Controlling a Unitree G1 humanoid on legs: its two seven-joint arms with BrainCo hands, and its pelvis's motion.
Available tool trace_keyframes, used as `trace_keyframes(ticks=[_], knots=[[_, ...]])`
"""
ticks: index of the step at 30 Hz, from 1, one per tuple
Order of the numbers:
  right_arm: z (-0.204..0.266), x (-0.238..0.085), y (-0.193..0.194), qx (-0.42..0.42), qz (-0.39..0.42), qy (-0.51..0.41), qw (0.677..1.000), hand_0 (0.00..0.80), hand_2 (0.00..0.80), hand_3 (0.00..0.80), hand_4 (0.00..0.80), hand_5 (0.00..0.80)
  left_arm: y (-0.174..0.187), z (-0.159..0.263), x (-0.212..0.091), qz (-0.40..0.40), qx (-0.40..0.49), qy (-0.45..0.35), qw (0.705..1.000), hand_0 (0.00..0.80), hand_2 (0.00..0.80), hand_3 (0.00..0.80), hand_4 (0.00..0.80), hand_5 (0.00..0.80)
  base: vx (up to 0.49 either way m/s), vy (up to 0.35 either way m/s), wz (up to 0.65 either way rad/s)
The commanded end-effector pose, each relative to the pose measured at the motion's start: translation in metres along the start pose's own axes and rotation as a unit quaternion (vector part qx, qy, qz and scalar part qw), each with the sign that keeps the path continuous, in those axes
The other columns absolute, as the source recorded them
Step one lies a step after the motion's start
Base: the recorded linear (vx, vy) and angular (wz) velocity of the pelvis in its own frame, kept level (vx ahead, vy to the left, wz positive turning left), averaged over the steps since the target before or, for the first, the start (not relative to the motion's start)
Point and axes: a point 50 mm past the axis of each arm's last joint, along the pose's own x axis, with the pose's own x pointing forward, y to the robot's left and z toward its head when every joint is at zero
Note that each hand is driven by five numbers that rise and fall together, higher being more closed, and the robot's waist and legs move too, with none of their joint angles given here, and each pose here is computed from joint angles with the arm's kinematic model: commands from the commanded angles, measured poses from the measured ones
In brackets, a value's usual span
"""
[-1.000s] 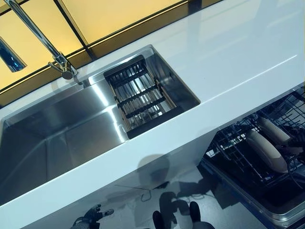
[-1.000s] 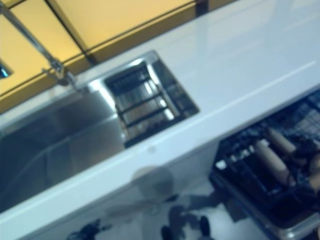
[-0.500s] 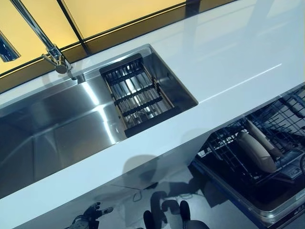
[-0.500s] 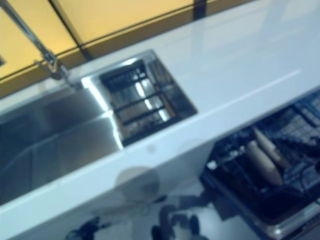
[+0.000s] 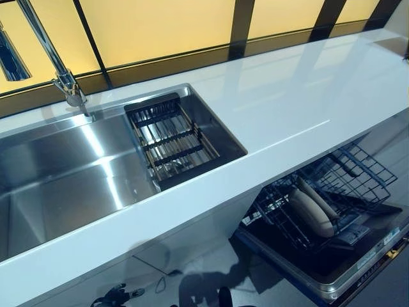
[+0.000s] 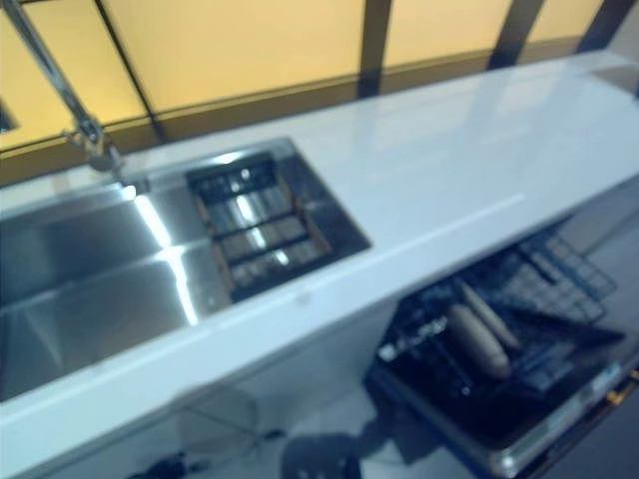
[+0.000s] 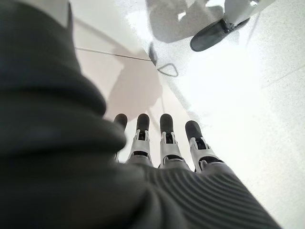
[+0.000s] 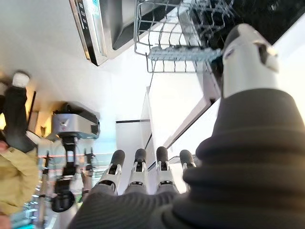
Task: Take plates into dishwasher
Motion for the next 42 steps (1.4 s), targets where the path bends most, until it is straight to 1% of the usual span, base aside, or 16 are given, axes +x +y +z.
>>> trace_keyframes(ticks=[1, 3, 6, 9, 11, 13, 15, 17, 18, 19, 22, 25, 27, 31, 34, 42], knots=[[-0.002, -0.009, -0.027, 0.035, -0.056, -0.019, 0.998, 0.0, 0.0, 0.0, 0.0, 0.0, 0.03, -0.029, -0.005, 0.05, 0.018, 0.071, 0.996, 0.0, 0.0, 0.0, 0.0, 0.0, 0.152, -0.191, -0.04], [-0.009, -0.01, -0.028, 0.04, -0.057, -0.01, 0.998, 0.0, 0.0, 0.0, 0.0, 0.0, 0.032, -0.042, -0.008, 0.058, 0.017, 0.096, 0.994, 0.0, 0.0, 0.0, 0.0, 0.0, 0.146, -0.179, -0.08], [-0.031, -0.013, -0.031, 0.034, -0.063, 0.036, 0.997, 0.0, 0.0, 0.0, 0.0, 0.0, 0.036, -0.055, -0.012, 0.07, 0.02, 0.12, 0.99, 0.0, 0.0, 0.0, 0.0, 0.0, 0.061, -0.198, 0.04], [-0.054, -0.018, -0.037, 0.071, -0.086, 0.084, 0.99, 0.0, 0.0, 0.0, 0.0, 0.0, 0.04, -0.046, -0.01, 0.077, 0.013, 0.108, 0.991, 0.0, 0.0, 0.0, 0.0, 0.0, -0.104, -0.1, 0.18], [-0.066, -0.019, -0.037, 0.069, -0.085, 0.11, 0.988, 0.0, 0.0, 0.0, 0.0, 0.0, 0.035, -0.039, -0.007, 0.074, 0.005, 0.097, 0.993, 0.0, 0.0, 0.0, 0.0, 0.0, -0.139, 0.06, -0.07], [-0.088, -0.023, -0.033, 0.1, -0.073, 0.131, 0.984, 0.0, 0.0, 0.0, 0.0, 0.0, 0.027, -0.032, -0.004, 0.06, -0.002, 0.09, 0.994, 0.0, 0.0, 0.0, 0.0, 0.0, -0.193, 0.122, -0.16], [-0.114, -0.024, -0.012, 0.167, -0.05, 0.154, 0.973, 0.0, 0.0, 0.0, 0.0, 0.0, 0.022, -0.022, -0.001, 0.052, -0.01, 0.078, 0.995, 0.0, 0.0, 0.0, 0.0, 0.0, -0.331, 0.191, -0.54], [-0.151, -0.027, 0.03, 0.245, -0.034, 0.206, 0.947, 0.0, 0.0, 0.0, 0.0, 0.0, 0.025, 0.001, 0.003, 0.056, -0.016, 0.064, 0.996, 0.0, 0.0, 0.0, 0.0, 0.0, -0.45, 0.205, -0.47], [-0.16, -0.026, 0.051, 0.246, -0.024, 0.23, 0.941, 0.0, 0.0, 0.0, 0.0, 0.0, 0.027, 0.005, 0.004, 0.061, -0.017, 0.065, 0.996, 0.0, 0.0, 0.0, 0.0, 0.0, -0.407, 0.187, 0.01], [-0.163, -0.026, 0.062, 0.245, -0.019, 0.242, 0.939, 0.0, 0.0, 0.0, 0.0, 0.0, 0.029, 0.005, 0.004, 0.069, -0.023, 0.066, 0.995, 0.0, 0.0, 0.0, 0.0, 0.0, -0.354, 0.148, 0.25], [-0.162, -0.022, 0.099, 0.301, 0.008, 0.257, 0.918, 0.0, 0.0, 0.0, 0.0, 0.0, 0.035, -0.004, 0.001, 0.091, -0.049, 0.07, 0.992, 0.0, 0.0, 0.0, 0.0, 0.0, -0.32, 0.139, 0.05], [-0.162, -0.022, 0.115, 0.313, 0.044, 0.271, 0.909, 0.0, 0.0, 0.0, 0.0, 0.0, 0.041, -0.02, -0.003, 0.108, -0.063, 0.081, 0.989, 0.0, 0.0, 0.0, 0.0, 0.0, -0.314, 0.149, -0.09], [-0.164, -0.024, 0.131, 0.297, 0.073, 0.292, 0.906, 0.0, 0.0, 0.0, 0.0, 0.0, 0.05, -0.02, -0.004, 0.116, -0.066, 0.072, 0.988, 0.0, 0.0, 0.0, 0.0, 0.0, -0.312, 0.094, 0.06], [-0.175, -0.033, 0.145, 0.297, 0.104, 0.327, 0.891, 0.0, 0.0, 0.0, 0.0, 0.0, 0.078, 0.01, -0.005, 0.14, -0.04, 0.028, 0.989, 0.0, 0.0, 0.0, 0.0, 0.0, -0.298, 0.13, 0.12], [-0.184, -0.039, 0.154, 0.3, 0.114, 0.338, 0.884, 0.0, 0.0, 0.0, 0.0, 0.0, 0.083, 0.023, -0.006, 0.142, -0.003, 0.011, 0.99, 0.0, 0.0, 0.0, 0.0, 0.0, -0.258, 0.119, 0.21], [-0.162, -0.031, 0.18, 0.277, 0.166, 0.313, 0.893, 0.0, 0.0, 0.0, 0.0, 0.0, 0.103, -0.006, -0.015, 0.147, -0.035, 0.075, 0.986, 0.0, 0.0, 0.0, 0.0, 0.0, -0.246, 0.003, -0.34]])
